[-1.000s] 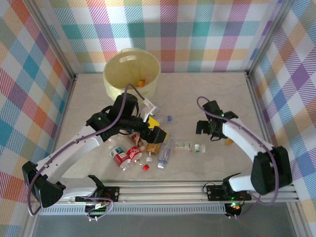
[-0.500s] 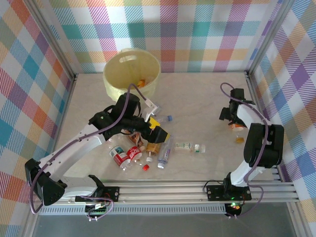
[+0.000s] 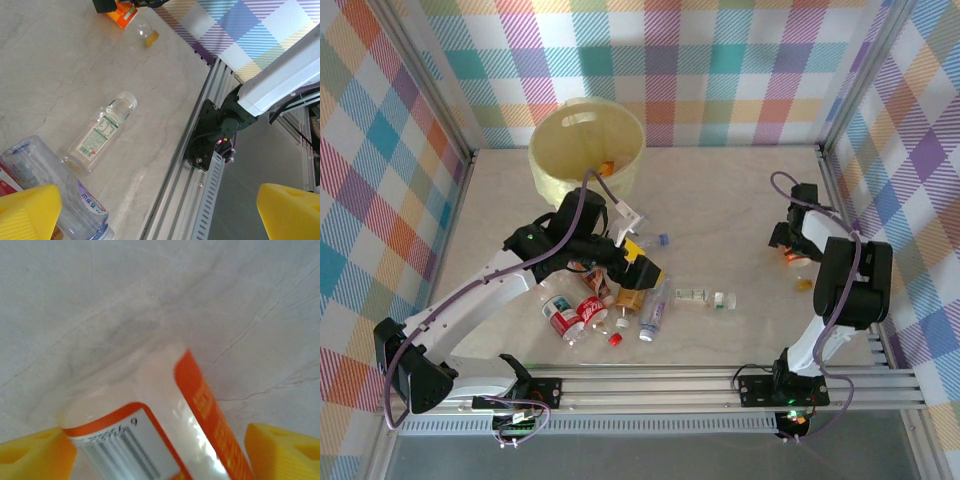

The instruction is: Put the plastic bottles in the bin

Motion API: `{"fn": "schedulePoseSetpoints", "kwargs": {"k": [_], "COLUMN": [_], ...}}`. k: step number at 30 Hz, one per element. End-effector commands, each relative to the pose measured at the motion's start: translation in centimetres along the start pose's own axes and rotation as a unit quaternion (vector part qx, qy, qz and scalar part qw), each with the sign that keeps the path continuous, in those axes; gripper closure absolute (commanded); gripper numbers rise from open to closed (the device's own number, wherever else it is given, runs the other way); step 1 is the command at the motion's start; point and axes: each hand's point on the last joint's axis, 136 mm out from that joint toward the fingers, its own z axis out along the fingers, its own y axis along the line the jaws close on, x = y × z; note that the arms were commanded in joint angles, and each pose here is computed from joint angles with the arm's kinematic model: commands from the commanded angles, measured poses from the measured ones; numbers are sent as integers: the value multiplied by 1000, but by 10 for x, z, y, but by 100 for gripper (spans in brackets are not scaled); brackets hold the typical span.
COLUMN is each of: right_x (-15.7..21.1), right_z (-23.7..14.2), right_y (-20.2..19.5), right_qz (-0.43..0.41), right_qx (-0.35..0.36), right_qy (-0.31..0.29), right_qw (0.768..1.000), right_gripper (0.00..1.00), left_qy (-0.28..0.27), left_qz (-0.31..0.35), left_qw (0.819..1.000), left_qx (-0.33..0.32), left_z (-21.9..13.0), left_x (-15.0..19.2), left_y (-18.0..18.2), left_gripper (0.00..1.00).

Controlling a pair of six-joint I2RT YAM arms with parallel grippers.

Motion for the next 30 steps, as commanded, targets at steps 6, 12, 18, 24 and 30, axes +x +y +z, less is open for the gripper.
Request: {"fn": "schedulePoseSetpoints", "kwargs": {"k": [6,12,18,24,30], "right_x": [5,-9,-25,-25,-4], "right_z": [6,-13,-70,-145,-218], "right_y": [8,21,56,103,153], "right_qz": [10,17,13,2,6], "right_qx": [-25,-73,-166,-273,-402], "right_qy": [9,-29,-107,-148,-145], "right_qw": [1000,997,980,951,904], "right_gripper": [32,45,46,46,48], "left_qy": [-4,-12,-47,-91,-130], "left_qz": [-1,-25,-63,-72,-68], "left_qw": [1000,999,996,993,989], "left_qx": [3,-19,-43,-29,-15], "left_z": [-2,12,34,56,85], "left_x": [0,-4,-22,-49,-75], "left_y": [-6,-3,9,11,11], "left_gripper": [0,0,0,0,3]}}
